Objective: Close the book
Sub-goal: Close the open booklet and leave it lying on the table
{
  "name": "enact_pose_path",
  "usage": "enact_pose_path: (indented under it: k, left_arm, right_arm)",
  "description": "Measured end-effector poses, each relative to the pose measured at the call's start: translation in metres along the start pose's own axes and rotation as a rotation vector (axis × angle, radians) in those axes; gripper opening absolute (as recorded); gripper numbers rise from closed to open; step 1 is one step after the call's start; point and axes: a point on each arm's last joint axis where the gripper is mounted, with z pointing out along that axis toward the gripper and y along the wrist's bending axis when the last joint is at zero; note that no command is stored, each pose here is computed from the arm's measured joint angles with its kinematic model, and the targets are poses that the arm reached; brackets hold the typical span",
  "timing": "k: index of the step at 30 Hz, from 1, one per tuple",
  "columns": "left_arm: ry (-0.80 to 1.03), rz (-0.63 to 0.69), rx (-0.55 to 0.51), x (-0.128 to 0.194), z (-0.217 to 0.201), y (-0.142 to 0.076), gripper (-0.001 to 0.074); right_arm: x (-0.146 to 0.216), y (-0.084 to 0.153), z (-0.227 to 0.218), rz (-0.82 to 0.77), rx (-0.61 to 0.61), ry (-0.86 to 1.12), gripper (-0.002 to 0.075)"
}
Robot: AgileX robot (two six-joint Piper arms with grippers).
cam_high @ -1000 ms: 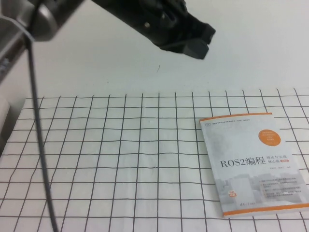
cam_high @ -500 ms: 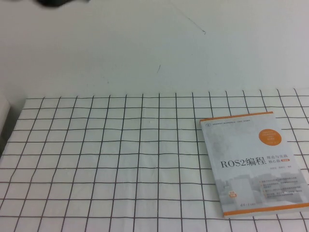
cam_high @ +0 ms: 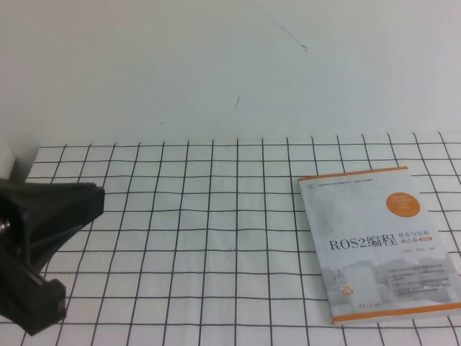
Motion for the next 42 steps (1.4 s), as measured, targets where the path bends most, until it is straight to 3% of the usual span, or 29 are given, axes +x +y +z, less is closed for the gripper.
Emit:
enact_pose_path:
  k: [5,28,34,42]
  left_arm:
    - [-0.024,-0.016,-0.01,0.018,0.002,0.003,-0.0004]
    - [-0.059,-0.016,-0.025,0.019,0.004,0.005,-0.0004]
    - [-0.206,0.029,-0.136,0.047,0.005,0.02,-0.0004]
    - [-0.346,-0.08,-0.396,0.119,-0.019,0.044,-0.0004]
  right_arm:
    - [0.002,0.002,0.001,0.006,-0.024,0.012,-0.0003]
    - [0.001,0.005,0.001,0.026,-0.056,0.006,-0.0003]
    - [0.001,0.005,0.001,0.027,-0.057,0.005,-0.0003]
    - [0.001,0.005,0.001,0.027,-0.057,0.005,-0.0003]
